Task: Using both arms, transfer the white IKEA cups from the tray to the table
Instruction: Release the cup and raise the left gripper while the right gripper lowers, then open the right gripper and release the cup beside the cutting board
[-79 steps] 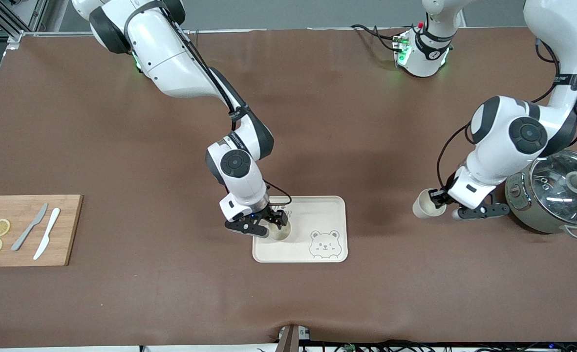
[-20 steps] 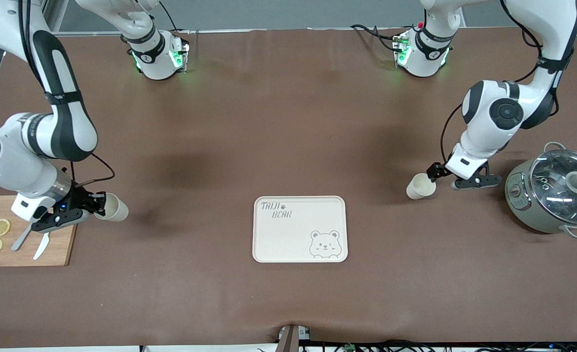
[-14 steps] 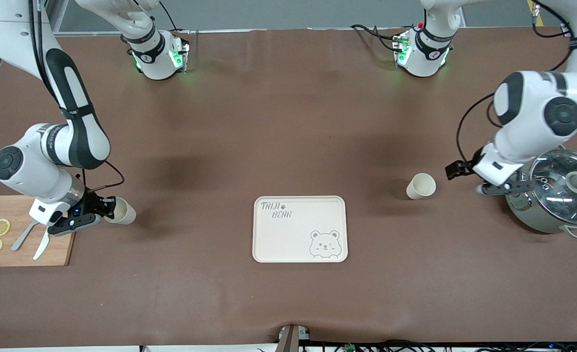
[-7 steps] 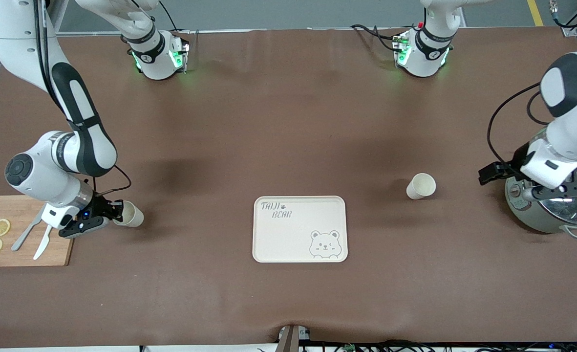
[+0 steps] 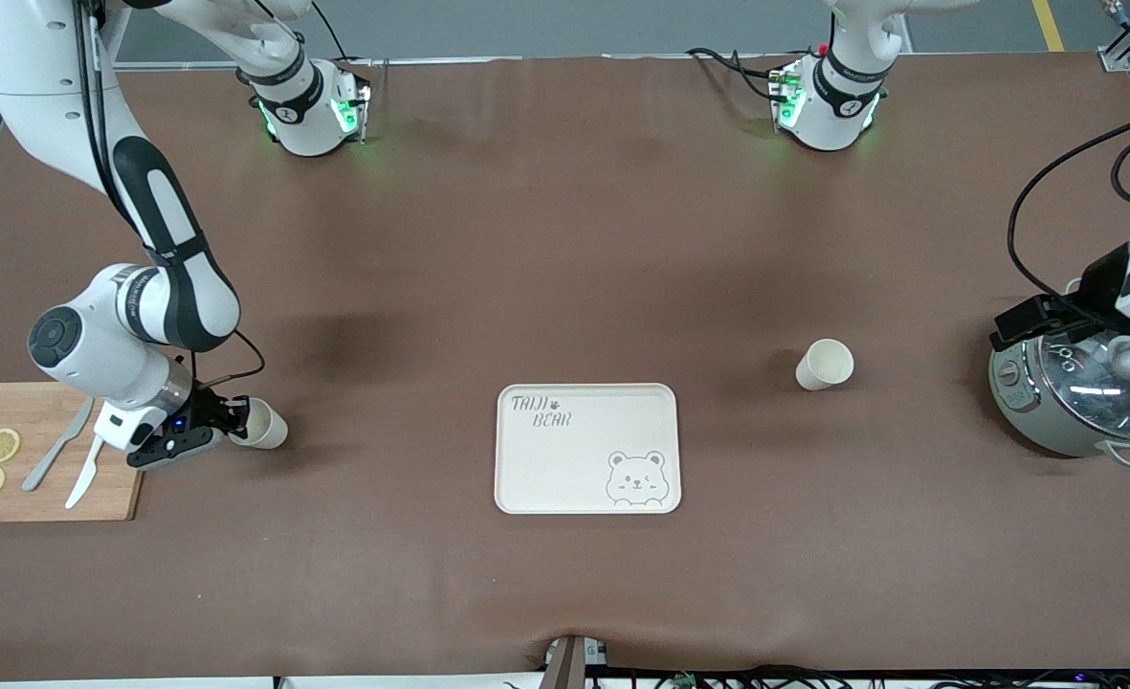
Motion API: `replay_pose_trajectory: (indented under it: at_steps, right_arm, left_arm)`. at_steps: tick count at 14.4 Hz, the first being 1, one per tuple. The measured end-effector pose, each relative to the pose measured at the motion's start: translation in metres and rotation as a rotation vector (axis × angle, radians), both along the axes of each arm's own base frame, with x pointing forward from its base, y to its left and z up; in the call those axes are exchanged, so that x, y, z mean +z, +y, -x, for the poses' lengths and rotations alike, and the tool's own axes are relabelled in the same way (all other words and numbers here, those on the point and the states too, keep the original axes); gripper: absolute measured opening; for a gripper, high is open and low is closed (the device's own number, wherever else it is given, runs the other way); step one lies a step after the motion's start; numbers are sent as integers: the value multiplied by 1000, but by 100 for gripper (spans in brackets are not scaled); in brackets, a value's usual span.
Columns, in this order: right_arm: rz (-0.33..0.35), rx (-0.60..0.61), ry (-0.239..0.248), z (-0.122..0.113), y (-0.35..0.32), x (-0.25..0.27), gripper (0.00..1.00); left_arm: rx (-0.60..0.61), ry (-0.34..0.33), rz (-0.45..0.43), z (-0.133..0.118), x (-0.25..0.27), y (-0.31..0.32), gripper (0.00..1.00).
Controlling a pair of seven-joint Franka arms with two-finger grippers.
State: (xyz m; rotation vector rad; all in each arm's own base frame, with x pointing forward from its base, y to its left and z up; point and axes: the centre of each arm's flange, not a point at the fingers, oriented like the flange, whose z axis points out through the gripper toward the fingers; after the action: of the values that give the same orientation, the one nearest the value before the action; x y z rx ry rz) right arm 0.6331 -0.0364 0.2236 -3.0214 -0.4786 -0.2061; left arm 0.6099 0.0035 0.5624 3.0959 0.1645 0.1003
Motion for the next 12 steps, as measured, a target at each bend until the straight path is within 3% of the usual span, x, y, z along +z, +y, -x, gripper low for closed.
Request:
replay_pose_trajectory:
  at_steps: [2,9,10,12]
  right_arm:
    - [-1,0,-1,0,1,0,15]
    - [-10,4,-19,-11,5,13,87]
    - [-20,12,-3,-16,7,21,96]
    - [-46,23,41,-30,13,49,100]
  left_arm:
    - [-16,-14,-2,0,20,-10,100]
    - [-123,15,9,9,35,-69,100]
    - [-137,19,10,11,38,-77,100]
    - [-155,9,11,14,48,-85,100]
